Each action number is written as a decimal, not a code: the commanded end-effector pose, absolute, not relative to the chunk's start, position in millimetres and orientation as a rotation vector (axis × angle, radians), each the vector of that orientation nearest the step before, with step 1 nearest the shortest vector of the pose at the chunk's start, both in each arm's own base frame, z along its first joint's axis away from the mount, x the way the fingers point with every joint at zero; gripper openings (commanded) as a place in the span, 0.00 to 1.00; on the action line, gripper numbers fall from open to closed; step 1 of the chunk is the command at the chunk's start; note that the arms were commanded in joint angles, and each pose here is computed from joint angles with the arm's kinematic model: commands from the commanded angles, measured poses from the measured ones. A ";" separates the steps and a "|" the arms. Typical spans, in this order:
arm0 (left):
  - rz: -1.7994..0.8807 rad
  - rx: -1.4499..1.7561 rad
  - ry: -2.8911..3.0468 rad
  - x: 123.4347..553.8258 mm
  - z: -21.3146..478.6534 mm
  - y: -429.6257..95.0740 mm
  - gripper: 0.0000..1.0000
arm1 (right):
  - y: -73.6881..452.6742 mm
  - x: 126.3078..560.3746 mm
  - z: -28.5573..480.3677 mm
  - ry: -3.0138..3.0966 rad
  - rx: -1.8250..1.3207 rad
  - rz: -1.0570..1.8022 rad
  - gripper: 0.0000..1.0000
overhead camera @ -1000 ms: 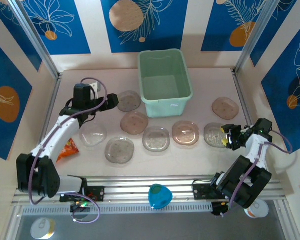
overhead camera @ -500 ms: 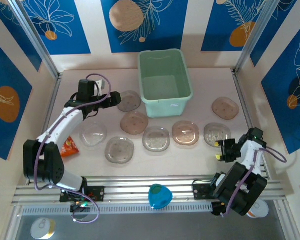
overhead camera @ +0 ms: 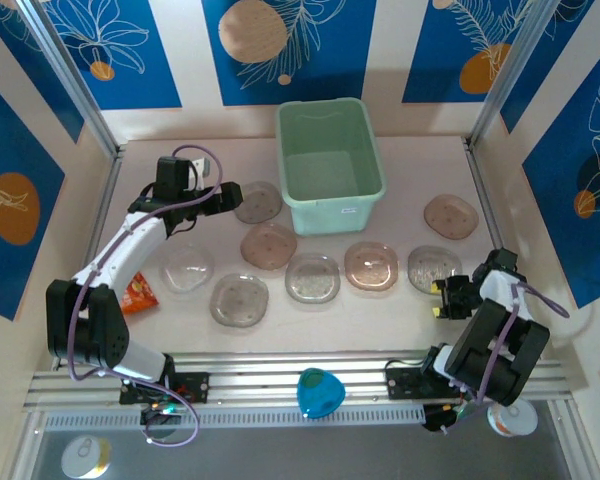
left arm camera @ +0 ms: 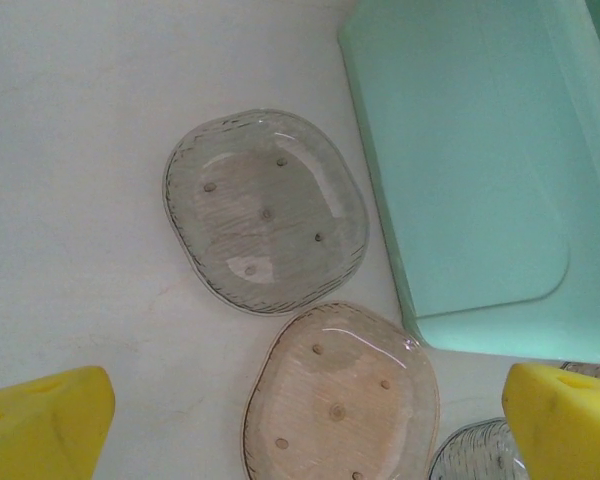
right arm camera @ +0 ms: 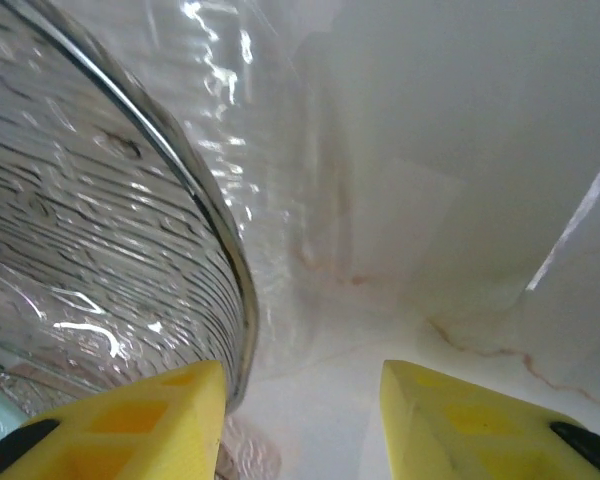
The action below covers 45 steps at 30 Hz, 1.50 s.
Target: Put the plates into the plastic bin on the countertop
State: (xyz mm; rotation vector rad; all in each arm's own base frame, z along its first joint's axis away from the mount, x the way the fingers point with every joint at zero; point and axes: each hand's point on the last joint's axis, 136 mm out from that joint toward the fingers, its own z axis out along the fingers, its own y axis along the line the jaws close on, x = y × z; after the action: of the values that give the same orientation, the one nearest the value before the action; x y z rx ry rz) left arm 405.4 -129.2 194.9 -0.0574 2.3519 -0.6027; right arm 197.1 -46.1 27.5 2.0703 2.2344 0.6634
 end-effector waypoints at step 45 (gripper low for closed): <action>-0.625 0.063 2.354 374.5 260.4 -175.8 1.00 | -42.5 229.5 200.4 1.955 1.523 0.701 0.00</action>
State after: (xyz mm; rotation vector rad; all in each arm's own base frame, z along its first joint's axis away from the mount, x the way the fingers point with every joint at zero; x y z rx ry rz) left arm 373.0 -163.0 245.9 0.0356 2.3644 -0.5773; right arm 225.9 -54.6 172.5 1.5445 1.9936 0.6159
